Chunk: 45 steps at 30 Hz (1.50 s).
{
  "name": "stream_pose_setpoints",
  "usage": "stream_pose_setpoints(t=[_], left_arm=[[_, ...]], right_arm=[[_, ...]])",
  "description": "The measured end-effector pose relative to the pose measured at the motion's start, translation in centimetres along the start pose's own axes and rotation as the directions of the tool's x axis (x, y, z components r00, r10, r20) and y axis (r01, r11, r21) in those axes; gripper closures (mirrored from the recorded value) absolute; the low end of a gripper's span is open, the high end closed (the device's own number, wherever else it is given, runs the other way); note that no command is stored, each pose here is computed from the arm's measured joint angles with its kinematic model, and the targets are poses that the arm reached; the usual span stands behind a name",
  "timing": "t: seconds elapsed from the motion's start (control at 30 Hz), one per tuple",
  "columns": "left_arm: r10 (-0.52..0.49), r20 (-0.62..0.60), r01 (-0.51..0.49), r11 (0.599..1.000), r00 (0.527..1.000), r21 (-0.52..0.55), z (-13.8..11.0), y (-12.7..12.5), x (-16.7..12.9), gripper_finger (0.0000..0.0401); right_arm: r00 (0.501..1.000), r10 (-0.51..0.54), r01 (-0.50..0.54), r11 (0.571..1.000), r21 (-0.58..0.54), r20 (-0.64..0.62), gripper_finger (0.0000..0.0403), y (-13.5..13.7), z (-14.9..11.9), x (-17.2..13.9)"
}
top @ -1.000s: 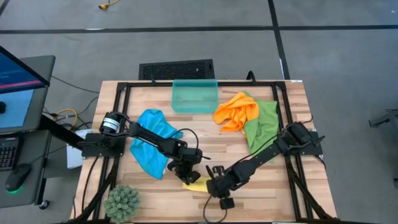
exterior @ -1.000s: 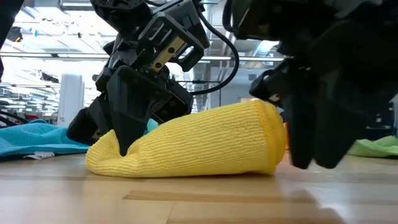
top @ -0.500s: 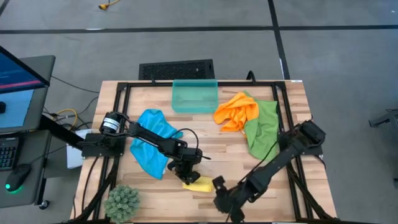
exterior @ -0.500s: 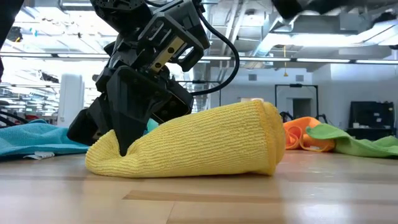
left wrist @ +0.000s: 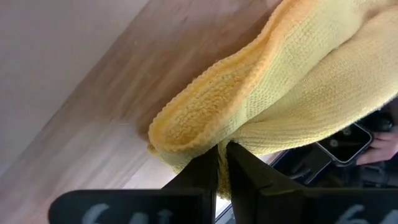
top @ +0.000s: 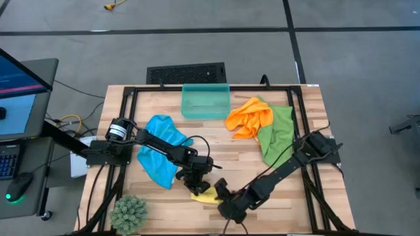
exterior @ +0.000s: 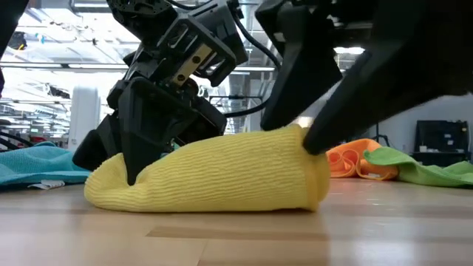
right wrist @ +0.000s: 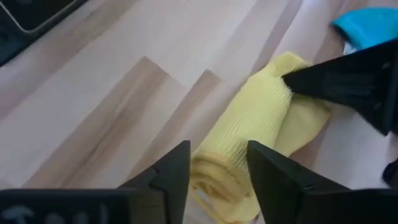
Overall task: Roll microfiber towels into tight, uniform cylinder then place into a basket
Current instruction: Roll the yellow microfiber towel
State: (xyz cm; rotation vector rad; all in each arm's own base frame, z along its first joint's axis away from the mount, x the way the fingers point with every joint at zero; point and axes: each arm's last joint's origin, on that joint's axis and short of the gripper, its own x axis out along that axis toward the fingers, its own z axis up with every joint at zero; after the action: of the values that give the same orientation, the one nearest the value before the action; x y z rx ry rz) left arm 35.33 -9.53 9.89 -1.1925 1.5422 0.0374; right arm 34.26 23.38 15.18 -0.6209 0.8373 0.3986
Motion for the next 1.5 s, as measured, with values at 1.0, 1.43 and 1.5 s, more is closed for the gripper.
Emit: stream_pose_setpoints(t=[1.0, 1.43, 1.5], left_arm=[[-0.067, 0.05, 0.064, 0.996, 0.996, 0.054, 0.4, -0.7, 0.1, 0.0359], [-0.067, 0.077, 0.06, 0.994, 0.995, 0.093, 0.5, -0.8, 0.1, 0.0356], [-0.067, 0.077, 0.059, 0.993, 0.995, 0.105, 0.5, -0.8, 0.1, 0.0356]], right_arm=[[0.991, 0.134, -0.112, 0.907, 0.406, -0.026, 0.0242, -1.4, -3.4, 1.9], [0.99, 0.131, -0.099, 0.909, 0.404, -0.053, 0.0383, -1.7, -3.7, 1.8], [0.99, 0.131, -0.097, 0.914, 0.394, -0.059, 0.0383, -1.6, -3.7, 1.8]])
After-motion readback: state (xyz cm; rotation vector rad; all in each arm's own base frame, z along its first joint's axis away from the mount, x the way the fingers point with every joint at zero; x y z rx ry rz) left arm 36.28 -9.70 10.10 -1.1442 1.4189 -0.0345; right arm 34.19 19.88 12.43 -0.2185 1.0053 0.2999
